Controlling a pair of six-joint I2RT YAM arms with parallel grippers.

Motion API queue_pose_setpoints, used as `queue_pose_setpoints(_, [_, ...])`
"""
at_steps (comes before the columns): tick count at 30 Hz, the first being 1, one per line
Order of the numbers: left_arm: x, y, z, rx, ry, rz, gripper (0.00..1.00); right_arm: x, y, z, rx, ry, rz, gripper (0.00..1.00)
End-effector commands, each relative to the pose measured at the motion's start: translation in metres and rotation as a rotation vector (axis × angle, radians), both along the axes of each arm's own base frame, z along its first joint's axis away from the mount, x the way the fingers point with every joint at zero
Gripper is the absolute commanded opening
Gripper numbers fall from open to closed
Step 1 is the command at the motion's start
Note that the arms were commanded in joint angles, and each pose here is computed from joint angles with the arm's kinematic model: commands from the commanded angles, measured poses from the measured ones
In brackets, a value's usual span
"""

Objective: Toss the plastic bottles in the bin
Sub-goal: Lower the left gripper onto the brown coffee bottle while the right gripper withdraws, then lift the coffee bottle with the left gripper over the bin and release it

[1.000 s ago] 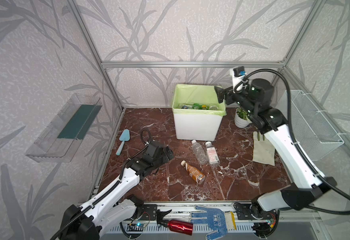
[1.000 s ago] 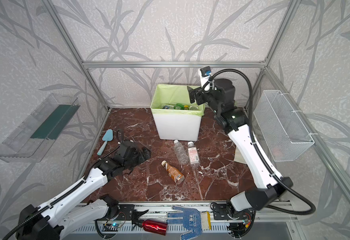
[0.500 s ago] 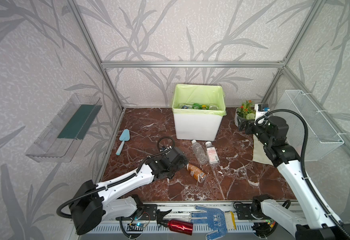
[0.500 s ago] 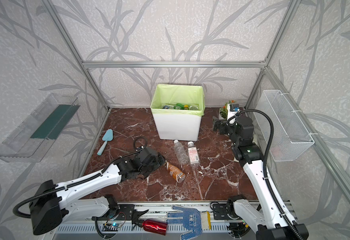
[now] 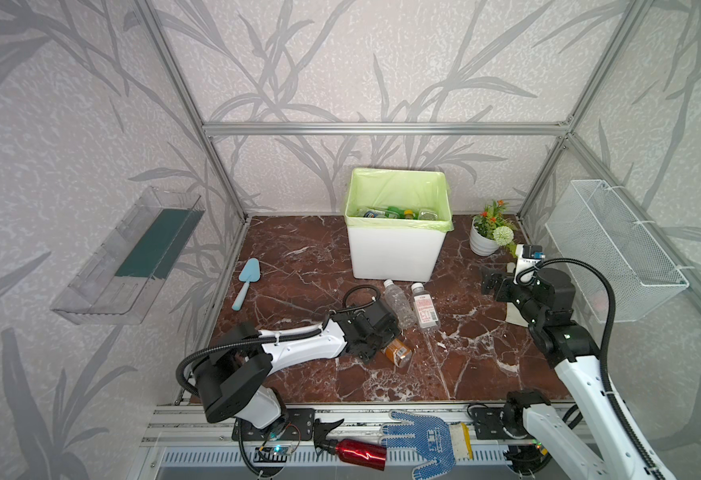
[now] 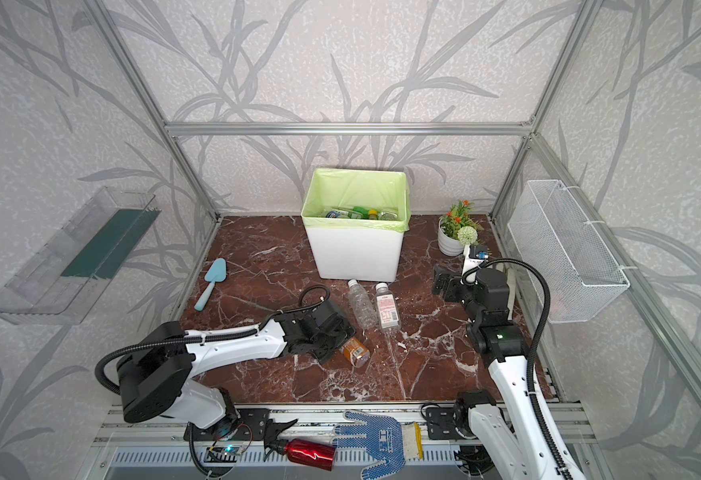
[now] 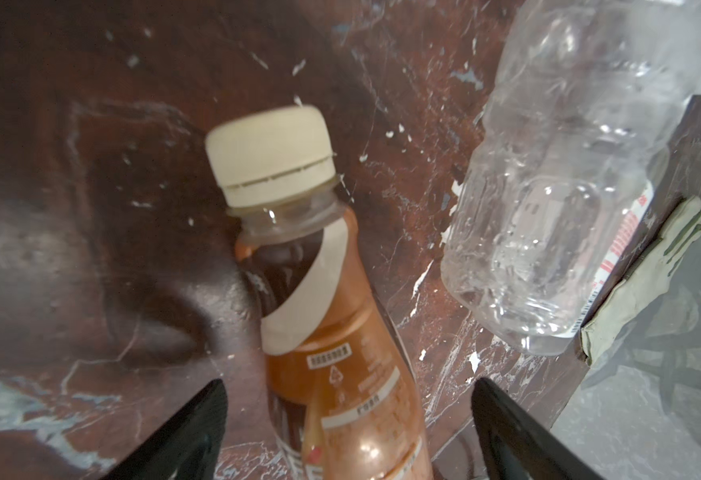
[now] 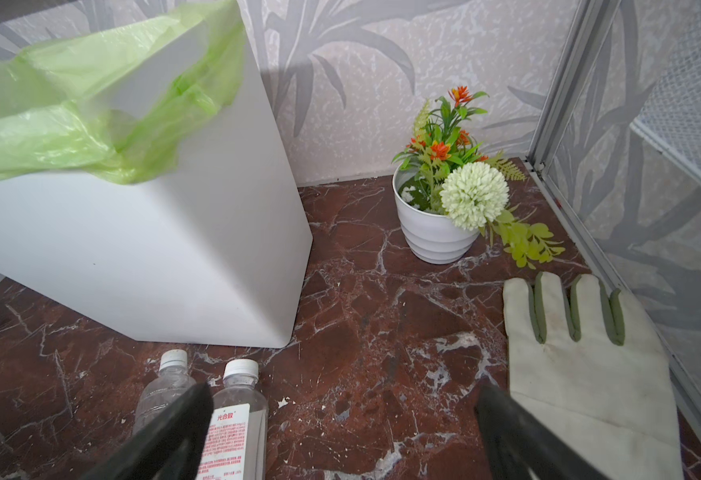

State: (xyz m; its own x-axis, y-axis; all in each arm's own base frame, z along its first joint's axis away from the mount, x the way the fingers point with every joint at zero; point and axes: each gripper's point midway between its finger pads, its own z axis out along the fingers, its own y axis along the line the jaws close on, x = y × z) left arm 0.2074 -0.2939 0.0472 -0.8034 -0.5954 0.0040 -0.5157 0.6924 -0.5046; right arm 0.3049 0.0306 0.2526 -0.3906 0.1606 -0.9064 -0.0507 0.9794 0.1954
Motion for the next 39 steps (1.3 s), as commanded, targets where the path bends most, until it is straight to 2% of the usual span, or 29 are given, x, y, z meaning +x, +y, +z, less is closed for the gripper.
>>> queue_pose_setpoints(1, [0.005,-0.018,0.002,-0.058,0.017,0.034,0.91,-0.005,0.001,-0.005,-0.001,0.021,0.013,0.99])
queue_pose_setpoints(5, [0.007,-0.023,-0.012,-0.059,0.036,0.047,0.80,-0.006,0.002,-0.012,0.006,0.041,0.016,0.99])
queue_pose_setpoints(10, [0.006,-0.027,-0.022,-0.109,0.039,0.070,0.58,-0.005,0.004,-0.015,0.012,0.053,0.023,0.99])
queue_pose_setpoints(13, [0.013,-0.021,-0.008,-0.099,-0.022,0.073,0.47,-0.006,0.005,-0.018,0.019,0.061,0.029,0.99])
queue_pose_setpoints(18, [0.023,-0.004,0.039,-0.091,-0.160,0.088,0.42,-0.005,0.004,-0.021,0.015,0.074,0.027,0.99])
queue_pose_setpoints(21, [0.030,0.018,0.088,-0.076,-0.302,0.102,0.42,-0.003,0.004,-0.022,0.011,0.077,0.025,0.99])
queue_pose_setpoints(23, [0.038,0.043,0.139,-0.027,-0.462,0.104,0.42,-0.001,0.003,-0.023,0.009,0.080,0.020,0.99])
queue_pose_setpoints(26, [0.051,0.093,0.235,0.084,-0.759,0.142,0.43,0.000,0.001,-0.023,0.012,0.076,0.002,0.99])
queue_pose_setpoints(31, [0.062,0.161,0.396,0.219,-1.154,0.171,0.42,0.000,-0.003,-0.019,0.042,0.049,-0.034,0.99])
queue_pose_setpoints(35, [0.072,0.162,0.488,0.344,-1.411,0.129,0.48,-0.004,-0.007,-0.019,0.064,0.041,-0.064,0.99])
queue_pose_setpoints(37, [0.096,0.144,0.501,0.377,-1.442,0.081,0.51,-0.007,-0.008,-0.016,0.082,0.035,-0.077,0.99])
queue_pose_setpoints(39, [0.135,0.117,0.489,0.353,-1.400,0.000,0.54,-0.009,-0.007,-0.013,0.098,0.028,-0.073,1.00])
